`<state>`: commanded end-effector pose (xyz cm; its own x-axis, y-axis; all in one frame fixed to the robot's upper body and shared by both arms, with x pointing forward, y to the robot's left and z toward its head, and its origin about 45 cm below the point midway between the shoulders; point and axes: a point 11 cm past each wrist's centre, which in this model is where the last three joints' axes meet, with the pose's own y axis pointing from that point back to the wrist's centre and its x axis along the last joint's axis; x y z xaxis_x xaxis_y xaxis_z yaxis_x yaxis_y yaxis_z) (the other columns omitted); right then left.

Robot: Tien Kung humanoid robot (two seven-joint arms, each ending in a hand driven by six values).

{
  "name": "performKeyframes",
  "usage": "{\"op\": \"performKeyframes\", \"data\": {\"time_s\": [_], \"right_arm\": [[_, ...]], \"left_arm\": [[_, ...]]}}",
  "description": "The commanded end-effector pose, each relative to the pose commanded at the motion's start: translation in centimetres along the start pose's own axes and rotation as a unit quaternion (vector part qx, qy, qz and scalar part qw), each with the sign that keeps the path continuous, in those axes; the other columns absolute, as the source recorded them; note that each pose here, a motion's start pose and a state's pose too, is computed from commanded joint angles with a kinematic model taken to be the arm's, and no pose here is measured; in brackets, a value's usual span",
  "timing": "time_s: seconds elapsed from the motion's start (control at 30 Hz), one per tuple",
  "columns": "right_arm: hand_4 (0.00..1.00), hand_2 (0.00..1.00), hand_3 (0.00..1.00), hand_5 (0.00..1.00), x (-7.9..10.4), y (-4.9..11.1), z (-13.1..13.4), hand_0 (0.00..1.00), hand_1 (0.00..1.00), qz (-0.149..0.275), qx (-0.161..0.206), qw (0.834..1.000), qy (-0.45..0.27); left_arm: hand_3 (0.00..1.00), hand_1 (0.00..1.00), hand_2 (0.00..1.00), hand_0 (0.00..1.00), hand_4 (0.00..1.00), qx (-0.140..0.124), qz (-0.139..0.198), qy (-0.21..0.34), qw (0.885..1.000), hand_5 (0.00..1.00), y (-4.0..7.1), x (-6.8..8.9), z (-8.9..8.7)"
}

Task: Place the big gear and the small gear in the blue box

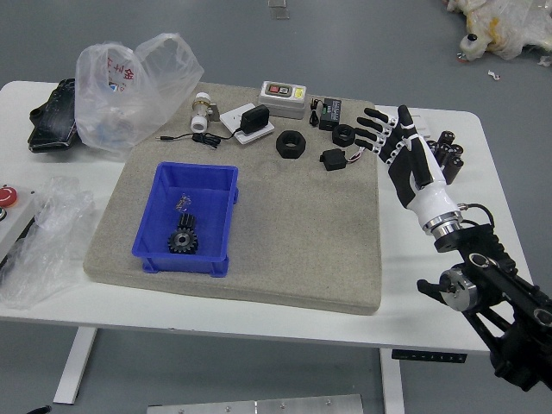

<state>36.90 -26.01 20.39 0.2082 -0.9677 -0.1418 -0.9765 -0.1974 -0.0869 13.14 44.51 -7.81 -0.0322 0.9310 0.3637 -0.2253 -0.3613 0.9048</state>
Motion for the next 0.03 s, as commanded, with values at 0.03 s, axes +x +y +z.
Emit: {"op": "performKeyframes", "data": {"time_s": [0.03], "right_arm": [[0.998,0.868,0.861,0.998,0.20,-0.07,-0.07,0.909,0.860,0.002,0.000,1.000,-0.006]], "left_arm": [[0.738,0.725,0.720,0.690,0.710,-0.007,0.002,0.000,1.000,0.528,-0.02,0.19,-0.18]]}}
